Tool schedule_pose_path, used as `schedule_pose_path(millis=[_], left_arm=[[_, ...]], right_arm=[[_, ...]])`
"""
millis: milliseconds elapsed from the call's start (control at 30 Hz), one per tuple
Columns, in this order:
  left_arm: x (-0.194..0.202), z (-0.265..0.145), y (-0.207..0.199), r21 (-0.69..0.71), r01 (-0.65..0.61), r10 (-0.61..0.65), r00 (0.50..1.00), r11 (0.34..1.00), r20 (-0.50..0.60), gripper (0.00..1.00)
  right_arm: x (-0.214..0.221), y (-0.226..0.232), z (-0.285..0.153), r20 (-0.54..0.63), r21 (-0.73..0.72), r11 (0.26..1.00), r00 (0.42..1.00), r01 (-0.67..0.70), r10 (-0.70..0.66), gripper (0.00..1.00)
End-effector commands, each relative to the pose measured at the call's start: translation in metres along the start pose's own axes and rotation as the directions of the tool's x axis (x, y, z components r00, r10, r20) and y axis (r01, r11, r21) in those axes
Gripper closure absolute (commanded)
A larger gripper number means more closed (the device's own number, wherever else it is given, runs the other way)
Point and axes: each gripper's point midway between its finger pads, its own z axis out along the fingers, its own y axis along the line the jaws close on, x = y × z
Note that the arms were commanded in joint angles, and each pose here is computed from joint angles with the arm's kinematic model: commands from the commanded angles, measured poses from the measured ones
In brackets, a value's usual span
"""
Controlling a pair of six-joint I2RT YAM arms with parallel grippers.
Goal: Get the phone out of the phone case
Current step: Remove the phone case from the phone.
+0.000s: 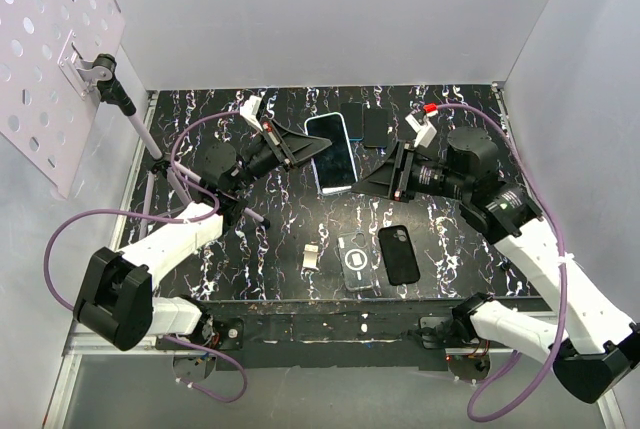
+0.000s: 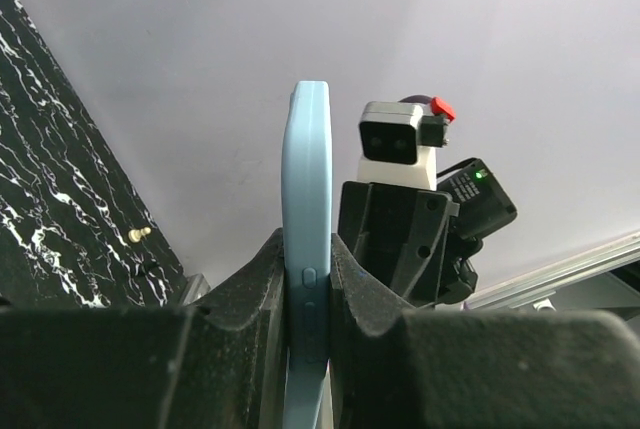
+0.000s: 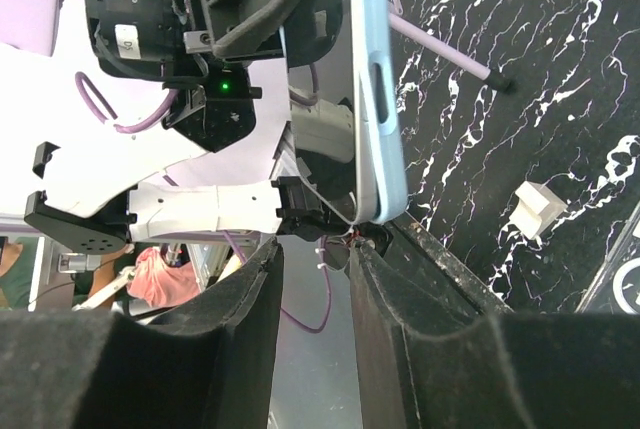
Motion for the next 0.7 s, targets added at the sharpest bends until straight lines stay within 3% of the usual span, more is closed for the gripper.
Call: schedule_pose_path(millis=[0, 333, 667], left_arm=[[-0.007, -0.001, -0.031, 0.1, -0.015, 0.012, 0.999, 0.995, 0.034, 1.0], [-0.001, 0.0, -0.031, 0.114, 0.008, -0.009, 1.0, 0.993, 0.008, 1.0], [0.026, 0.011, -0.035, 0.14, 0.047, -0.035, 0.996, 0.989, -0.083, 1.0]], right_arm=[[-0.008, 0.005, 0.007, 0.016, -0.048, 0.999, 1.0, 0.013, -0.012, 0.6], [-0.018, -0.005, 0.022, 0.025, -0.061, 0.998, 0.999, -0.032, 0.033, 0.61], [-0.032, 0.0, 0.033, 0.034, -0.183, 0.981, 0.997, -0.061, 0.068, 0.63]])
